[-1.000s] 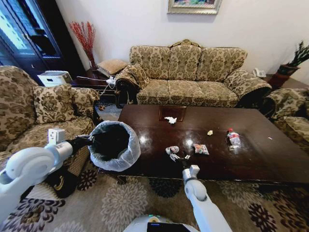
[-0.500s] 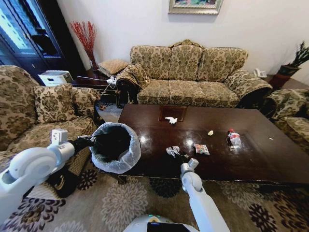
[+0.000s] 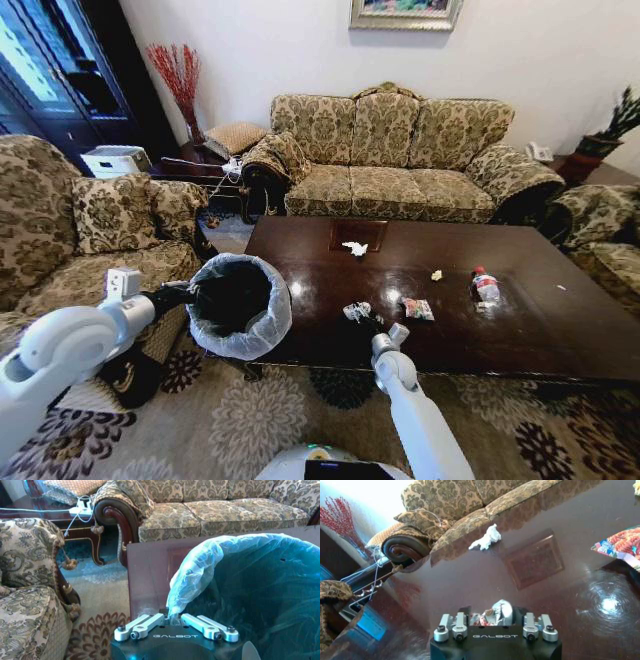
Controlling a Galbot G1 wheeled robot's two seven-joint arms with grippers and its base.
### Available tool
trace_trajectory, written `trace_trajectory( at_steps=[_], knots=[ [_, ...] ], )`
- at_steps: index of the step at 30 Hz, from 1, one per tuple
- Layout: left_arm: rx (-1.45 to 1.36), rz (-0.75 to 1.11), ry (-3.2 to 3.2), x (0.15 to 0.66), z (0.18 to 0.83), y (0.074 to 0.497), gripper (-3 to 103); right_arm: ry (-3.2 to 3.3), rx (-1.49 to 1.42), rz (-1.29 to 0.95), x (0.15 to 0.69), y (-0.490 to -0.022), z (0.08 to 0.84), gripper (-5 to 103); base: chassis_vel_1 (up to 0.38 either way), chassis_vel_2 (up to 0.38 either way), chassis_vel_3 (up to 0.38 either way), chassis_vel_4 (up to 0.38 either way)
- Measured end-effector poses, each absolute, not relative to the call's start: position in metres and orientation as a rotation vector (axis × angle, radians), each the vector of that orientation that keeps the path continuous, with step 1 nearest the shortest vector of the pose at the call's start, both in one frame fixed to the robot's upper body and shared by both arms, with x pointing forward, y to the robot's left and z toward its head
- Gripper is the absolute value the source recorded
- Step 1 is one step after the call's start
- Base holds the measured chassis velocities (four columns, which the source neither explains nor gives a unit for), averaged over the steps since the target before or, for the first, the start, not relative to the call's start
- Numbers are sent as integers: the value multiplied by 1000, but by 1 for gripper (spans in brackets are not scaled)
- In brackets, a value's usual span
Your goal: Move to the front of the table and place the trash on the table into the trash bin.
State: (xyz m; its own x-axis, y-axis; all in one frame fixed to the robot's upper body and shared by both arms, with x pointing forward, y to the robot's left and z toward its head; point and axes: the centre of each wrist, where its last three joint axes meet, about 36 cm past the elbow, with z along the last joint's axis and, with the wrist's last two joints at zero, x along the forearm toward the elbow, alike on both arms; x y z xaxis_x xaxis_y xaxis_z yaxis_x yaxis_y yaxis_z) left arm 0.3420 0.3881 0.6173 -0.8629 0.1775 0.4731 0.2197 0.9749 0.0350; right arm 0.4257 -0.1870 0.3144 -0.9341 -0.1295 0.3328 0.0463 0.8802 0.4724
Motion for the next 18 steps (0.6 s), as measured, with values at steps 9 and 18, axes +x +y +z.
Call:
trace_trajectory(
  at_steps=[9,18],
  knots=[
    [-282,-118,-2644,342,617,388,0,-2686,59,-693,424,-187,312,20,0,0,0,0],
    [-281,-114,-2646,342,616,388,0,-2702,66,-699,418,-191,318,8,0,0,0,0]
  ],
)
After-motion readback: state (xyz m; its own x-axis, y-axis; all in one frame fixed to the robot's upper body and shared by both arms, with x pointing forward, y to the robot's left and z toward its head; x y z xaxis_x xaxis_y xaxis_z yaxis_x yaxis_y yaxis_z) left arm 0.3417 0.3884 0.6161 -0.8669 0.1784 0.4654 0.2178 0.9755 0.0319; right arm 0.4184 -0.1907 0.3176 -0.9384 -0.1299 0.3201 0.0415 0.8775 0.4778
